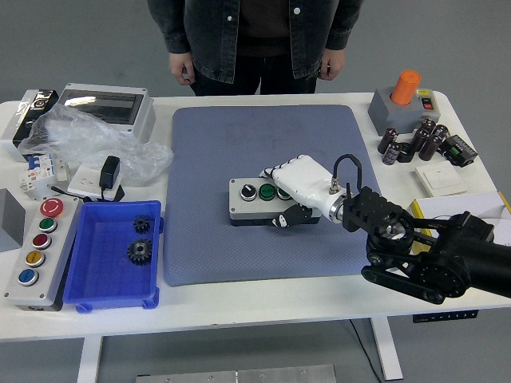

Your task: Pick up the button,place it on the desk,press the button,press the button

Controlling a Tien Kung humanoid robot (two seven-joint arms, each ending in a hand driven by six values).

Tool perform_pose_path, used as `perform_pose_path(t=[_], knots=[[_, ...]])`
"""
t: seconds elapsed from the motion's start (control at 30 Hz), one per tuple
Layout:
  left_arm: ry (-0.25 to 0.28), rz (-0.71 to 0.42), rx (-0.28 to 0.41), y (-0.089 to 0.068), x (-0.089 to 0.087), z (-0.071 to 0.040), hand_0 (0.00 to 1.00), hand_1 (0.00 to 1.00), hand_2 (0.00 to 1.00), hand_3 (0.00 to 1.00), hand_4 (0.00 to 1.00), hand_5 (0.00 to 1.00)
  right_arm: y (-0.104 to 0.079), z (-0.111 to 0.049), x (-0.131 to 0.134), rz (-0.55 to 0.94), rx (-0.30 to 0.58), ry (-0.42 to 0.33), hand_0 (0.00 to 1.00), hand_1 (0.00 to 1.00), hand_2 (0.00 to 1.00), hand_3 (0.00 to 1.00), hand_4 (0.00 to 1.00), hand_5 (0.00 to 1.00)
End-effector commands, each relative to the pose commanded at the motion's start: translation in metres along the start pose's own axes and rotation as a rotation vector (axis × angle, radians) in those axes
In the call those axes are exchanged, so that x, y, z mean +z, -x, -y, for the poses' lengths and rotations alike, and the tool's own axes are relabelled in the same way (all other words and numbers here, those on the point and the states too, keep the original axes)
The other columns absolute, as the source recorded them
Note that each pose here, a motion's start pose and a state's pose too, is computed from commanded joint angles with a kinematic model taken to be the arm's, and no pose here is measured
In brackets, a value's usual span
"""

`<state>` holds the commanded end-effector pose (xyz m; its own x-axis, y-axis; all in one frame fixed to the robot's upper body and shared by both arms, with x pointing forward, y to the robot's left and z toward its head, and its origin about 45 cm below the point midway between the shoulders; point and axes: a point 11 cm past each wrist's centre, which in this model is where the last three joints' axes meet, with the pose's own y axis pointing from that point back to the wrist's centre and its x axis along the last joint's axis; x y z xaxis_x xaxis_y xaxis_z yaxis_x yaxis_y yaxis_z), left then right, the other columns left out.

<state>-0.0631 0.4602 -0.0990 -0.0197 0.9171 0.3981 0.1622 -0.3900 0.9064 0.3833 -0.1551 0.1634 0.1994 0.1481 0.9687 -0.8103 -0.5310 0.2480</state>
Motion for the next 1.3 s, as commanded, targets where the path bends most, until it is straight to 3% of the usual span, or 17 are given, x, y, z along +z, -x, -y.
perform_pose_path(t=[0.93,0.97,1.17,1.2,1.3], knots=[[0.001,0.001,0.004,0.0,-0.0004,0.0001,0.687,0.703,0.652,0.685,0.675,0.338,-0.0038,0.0032,0.0035,0.012,-0.017,0.017,0.641,0.65,0.675,0.668,0.744,0.226],[0.001,0.001,0.004,0.0,-0.0004,0.0001,0.686,0.704,0.651,0.684,0.674,0.337,-0.0035,0.0032,0.0039,0.012,-0.021,0.018,0.737,0.708,0.732,0.739,0.946,0.372],[0.0,0.001,0.003,0.0003,-0.0008,0.0001,0.686,0.704,0.651,0.684,0.674,0.337,-0.0024,0.003,0.0049,0.014,-0.028,0.023,0.737,0.708,0.732,0.739,0.946,0.372],[0.0,0.001,0.002,0.0003,-0.0008,0.0001,0.687,0.703,0.649,0.68,0.67,0.337,-0.0023,0.003,0.0048,0.014,-0.029,0.023,0.782,0.736,0.769,0.789,0.998,0.531],[0.001,0.002,0.002,0.0003,-0.0006,0.0001,0.687,0.703,0.649,0.68,0.67,0.337,-0.0021,0.003,0.0046,0.014,-0.03,0.022,0.782,0.736,0.769,0.789,0.998,0.531]])
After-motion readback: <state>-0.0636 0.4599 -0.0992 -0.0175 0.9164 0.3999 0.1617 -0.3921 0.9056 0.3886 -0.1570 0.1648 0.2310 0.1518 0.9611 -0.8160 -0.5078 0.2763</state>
